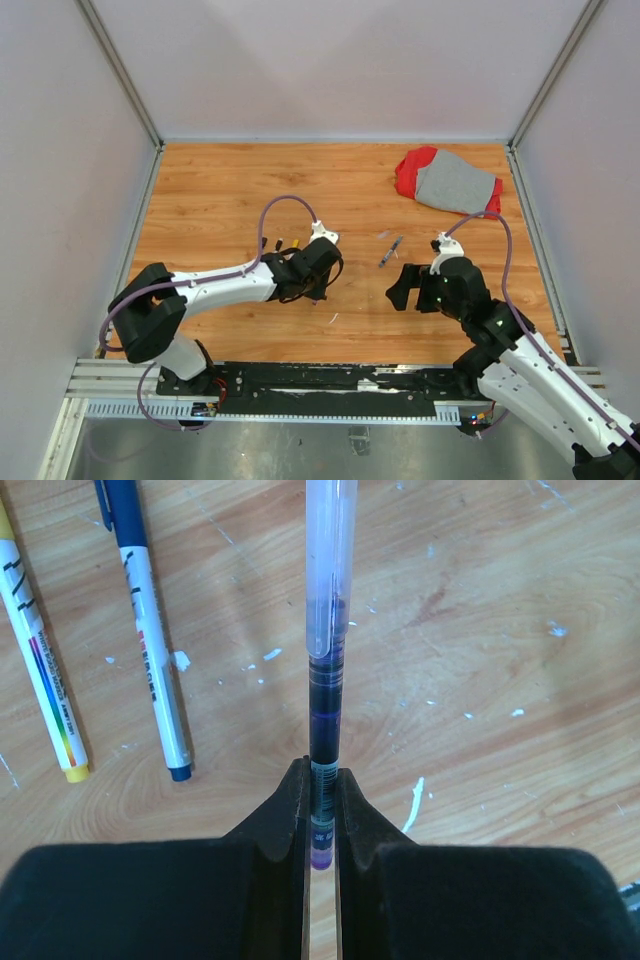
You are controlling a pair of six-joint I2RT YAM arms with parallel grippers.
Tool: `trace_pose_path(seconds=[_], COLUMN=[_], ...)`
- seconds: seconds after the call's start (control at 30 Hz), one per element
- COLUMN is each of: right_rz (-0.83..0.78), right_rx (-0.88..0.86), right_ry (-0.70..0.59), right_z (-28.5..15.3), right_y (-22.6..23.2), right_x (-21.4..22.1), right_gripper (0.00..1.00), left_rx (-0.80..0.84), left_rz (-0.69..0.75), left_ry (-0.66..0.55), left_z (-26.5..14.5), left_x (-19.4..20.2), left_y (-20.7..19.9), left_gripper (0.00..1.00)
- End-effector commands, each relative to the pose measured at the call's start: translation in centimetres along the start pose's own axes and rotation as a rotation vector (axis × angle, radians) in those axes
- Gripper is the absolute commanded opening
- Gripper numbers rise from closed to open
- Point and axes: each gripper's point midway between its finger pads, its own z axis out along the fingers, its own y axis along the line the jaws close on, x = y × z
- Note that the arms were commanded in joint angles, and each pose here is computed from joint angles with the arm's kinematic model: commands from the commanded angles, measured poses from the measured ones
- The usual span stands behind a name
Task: Insert the pens into the pen caps
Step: Place the pen at the center of the board.
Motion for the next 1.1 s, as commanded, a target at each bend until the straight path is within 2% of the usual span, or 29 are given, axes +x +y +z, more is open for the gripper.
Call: trace_pose_path(seconds=[0.0, 0.37, 0.53, 0.67, 1.07], right_rz=[0.038, -0.015, -0.008, -0.001, 0.014], right_rx=[-0.018, -0.047, -0.072, -0.082, -0.085], right_ry=[-0.057, -0.063, -0.04, -0.036, -0.035], right_z=[-0.1, -0.7, -0.7, -0.9, -1.0], right_y=[0.1, 0.5, 0.9, 1.0, 0.9], right_x=[-0.8, -1.0, -0.6, -0.3, 0.1], right_gripper=[0.98, 0.98, 0.98, 0.98, 0.99], left_rx=[-0.017, -0.048, -0.068, -0.084, -0.117], left_rz=[0.008, -0.011, -0.013, -0.002, 0.021], left_ry=[0.027, 0.111, 0.124, 0.132, 0.143], left_z=[0.8, 3.3, 3.8, 4.2, 6.2], left_x=[-0.8, 0.5, 0.7, 0.7, 0.0], left_y=[0.6, 1.3, 1.8, 2.0, 2.2], left_gripper=[0.02, 0.02, 0.05, 0.16, 0.18])
